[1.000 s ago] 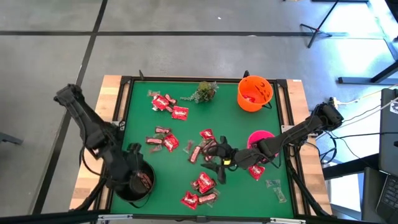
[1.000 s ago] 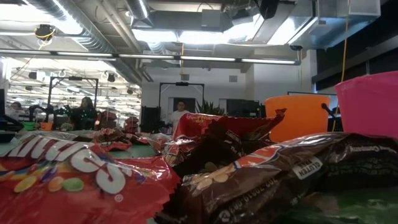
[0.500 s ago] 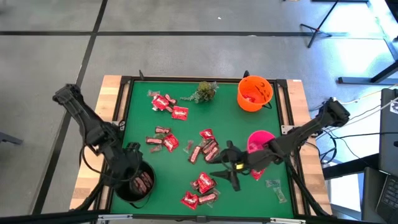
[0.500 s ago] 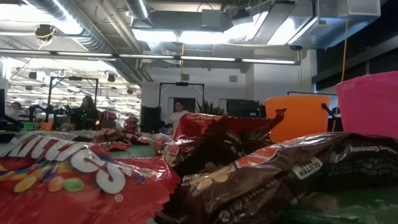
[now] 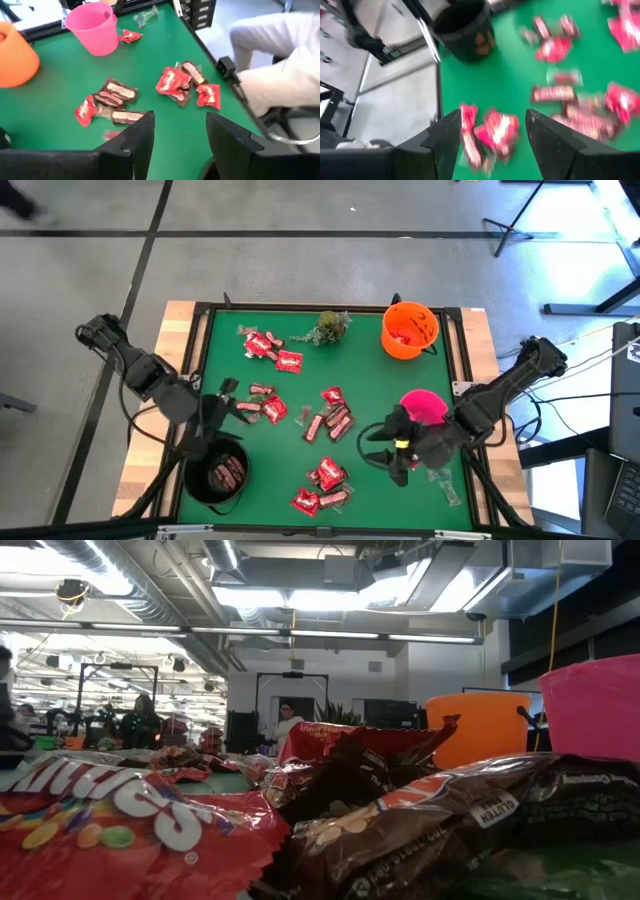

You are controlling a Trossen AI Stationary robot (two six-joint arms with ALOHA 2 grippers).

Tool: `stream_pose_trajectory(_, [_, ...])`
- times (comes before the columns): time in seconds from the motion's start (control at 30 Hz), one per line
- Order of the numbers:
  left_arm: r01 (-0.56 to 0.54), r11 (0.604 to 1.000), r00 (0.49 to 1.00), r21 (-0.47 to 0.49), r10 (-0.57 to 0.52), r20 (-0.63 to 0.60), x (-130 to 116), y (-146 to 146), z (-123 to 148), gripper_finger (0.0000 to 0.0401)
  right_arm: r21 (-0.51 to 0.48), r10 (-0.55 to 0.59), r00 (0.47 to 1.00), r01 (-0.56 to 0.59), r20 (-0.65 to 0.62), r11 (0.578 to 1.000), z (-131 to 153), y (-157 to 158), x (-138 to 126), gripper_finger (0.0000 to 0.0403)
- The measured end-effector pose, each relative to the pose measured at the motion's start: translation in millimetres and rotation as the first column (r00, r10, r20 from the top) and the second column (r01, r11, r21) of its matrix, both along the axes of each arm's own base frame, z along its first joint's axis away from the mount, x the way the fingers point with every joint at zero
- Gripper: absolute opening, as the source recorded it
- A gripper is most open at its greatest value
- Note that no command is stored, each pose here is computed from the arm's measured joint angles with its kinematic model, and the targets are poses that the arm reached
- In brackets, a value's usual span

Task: Sort candy
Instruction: Put the green candy into the pink bucket

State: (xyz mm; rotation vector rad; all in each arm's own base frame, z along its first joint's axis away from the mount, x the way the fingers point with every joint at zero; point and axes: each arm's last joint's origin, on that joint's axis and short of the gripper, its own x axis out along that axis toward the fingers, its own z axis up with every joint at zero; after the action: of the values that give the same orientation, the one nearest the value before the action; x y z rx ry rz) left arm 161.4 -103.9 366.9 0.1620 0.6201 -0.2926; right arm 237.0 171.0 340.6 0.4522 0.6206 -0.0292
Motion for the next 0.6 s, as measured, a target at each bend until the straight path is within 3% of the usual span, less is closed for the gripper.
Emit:
stream_pose_trajectory(0.13, [-0.029, 0.999, 0.999, 0.022, 0.028, 0.019, 11, 12, -5, 0.0167, 0.067, -0.026, 0.986, 0.037, -0.166, 0.997, -14, 9, -13, 0.0218])
stream_pose_trajectory(0.4, [0.044, 0.999, 0.981, -0.027, -0.038, 0.19, 29, 30, -16, 0.0167, 0.145, -0.034, 0.899, 0.108, -0.438, 0.983, -46, 39, -30, 0.0218])
stream_pose_trajectory(0.53, [0.073, 0.993, 0.958, -0.095, -0.043, 0.283, 42, 43, -23, 0.0167, 0.176, -0.044, 0.813, 0.179, -0.581, 0.968, -60, 51, -40, 0.0218])
stream_pose_trajectory(0.6, [0.079, 0.99, 0.941, -0.12, -0.034, 0.336, 48, 49, -27, 0.0167, 0.171, -0.058, 0.741, 0.229, -0.67, 0.958, -68, 56, -47, 0.0218])
